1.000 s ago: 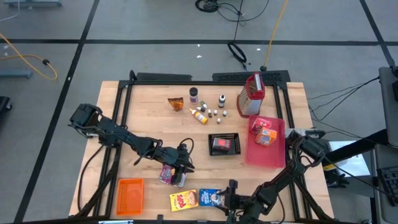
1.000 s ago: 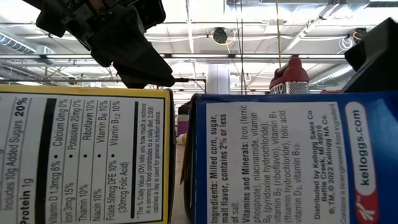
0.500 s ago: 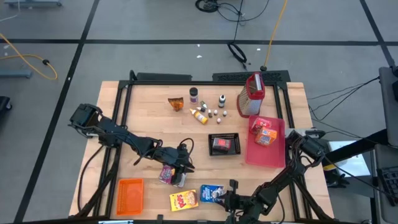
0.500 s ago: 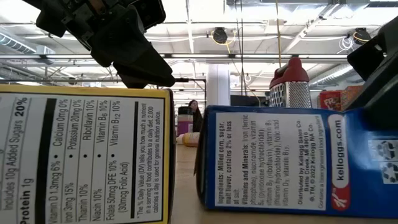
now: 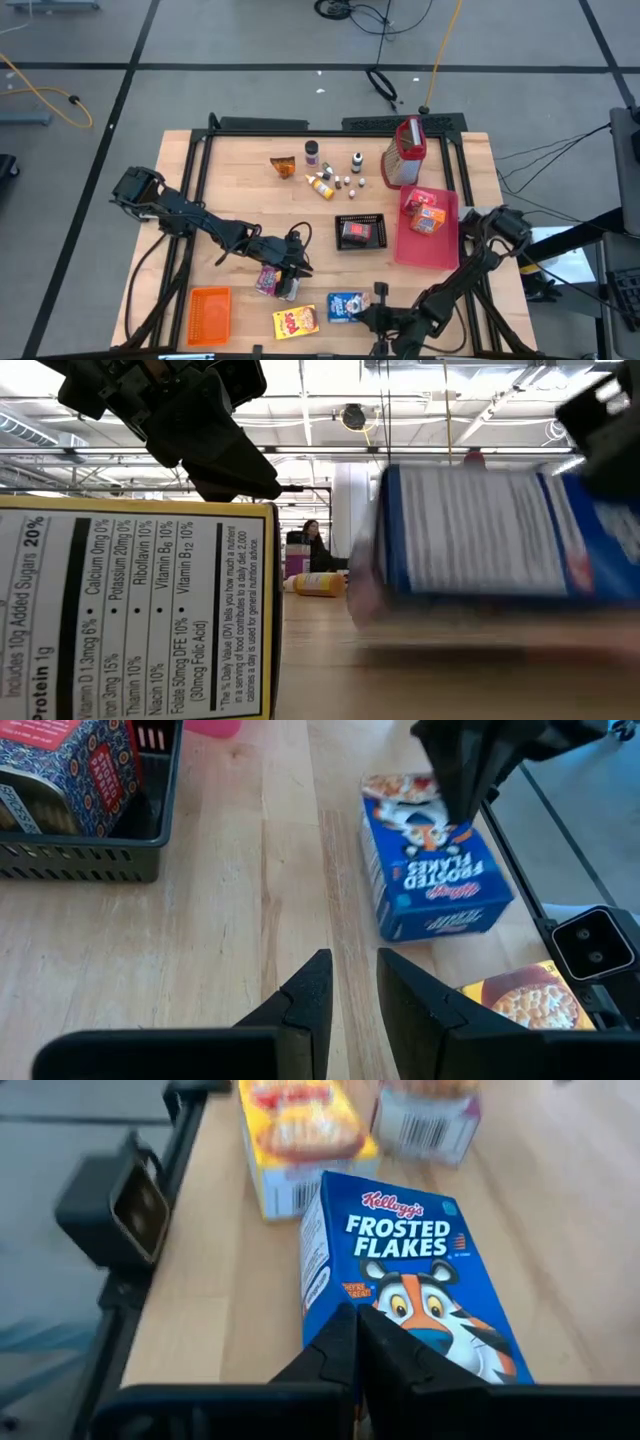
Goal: Pick & Place Kitchen Items
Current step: Put the blue cereal box into the red bin
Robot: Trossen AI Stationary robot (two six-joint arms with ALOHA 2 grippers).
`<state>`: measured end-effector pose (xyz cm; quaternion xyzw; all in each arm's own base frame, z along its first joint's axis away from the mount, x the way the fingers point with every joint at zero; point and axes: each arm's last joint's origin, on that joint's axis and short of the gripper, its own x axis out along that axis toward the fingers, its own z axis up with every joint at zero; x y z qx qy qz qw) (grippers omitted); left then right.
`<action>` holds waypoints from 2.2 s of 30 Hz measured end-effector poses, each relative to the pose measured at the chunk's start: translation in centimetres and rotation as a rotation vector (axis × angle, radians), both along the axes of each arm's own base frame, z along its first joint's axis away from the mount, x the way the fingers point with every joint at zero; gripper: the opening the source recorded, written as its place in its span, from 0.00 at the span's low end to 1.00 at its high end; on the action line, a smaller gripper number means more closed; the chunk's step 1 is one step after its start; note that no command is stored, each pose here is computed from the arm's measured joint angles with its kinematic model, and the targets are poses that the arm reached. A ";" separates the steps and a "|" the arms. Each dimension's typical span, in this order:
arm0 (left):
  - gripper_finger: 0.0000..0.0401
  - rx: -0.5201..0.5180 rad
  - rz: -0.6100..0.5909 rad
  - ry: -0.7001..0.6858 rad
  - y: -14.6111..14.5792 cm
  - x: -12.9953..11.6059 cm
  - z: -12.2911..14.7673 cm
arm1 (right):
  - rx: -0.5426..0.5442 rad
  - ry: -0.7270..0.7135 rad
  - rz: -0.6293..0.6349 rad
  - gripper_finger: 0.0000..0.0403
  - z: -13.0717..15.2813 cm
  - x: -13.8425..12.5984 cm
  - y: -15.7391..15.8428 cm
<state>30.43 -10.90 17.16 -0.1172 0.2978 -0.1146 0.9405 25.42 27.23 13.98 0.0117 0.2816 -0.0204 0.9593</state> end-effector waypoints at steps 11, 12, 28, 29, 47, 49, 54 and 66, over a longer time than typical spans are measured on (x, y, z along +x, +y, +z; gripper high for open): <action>0.20 0.000 0.000 0.000 0.0 0.0 0.0 | -0.123 -0.092 -0.032 0.00 4.7 -1.4 -1.1; 0.20 -0.001 0.001 0.001 0.0 0.0 0.0 | -0.139 -0.097 -0.048 0.00 5.3 -1.8 -1.4; 0.20 -0.004 -0.004 0.007 -0.2 -0.1 0.0 | -0.278 -0.255 -0.237 0.00 9.0 -10.1 -3.4; 0.20 -0.004 -0.004 0.007 -0.2 -0.1 0.0 | -0.283 -0.259 -0.242 0.00 8.9 -10.5 -3.6; 0.20 -0.005 -0.002 0.006 -0.2 -0.1 0.0 | -0.197 -0.222 -0.449 0.00 5.4 -14.6 -8.9; 0.20 -0.005 -0.002 0.006 -0.2 -0.1 0.0 | -0.178 -0.280 -0.441 0.00 4.2 -15.1 -9.6; 0.20 -0.005 -0.002 0.006 -0.2 -0.1 0.0 | -0.094 -0.385 -0.444 0.00 1.1 -16.2 -11.9; 0.20 -0.001 -0.003 0.005 -0.2 -0.1 0.0 | 0.008 -0.496 -0.434 0.00 -2.5 -17.0 -14.5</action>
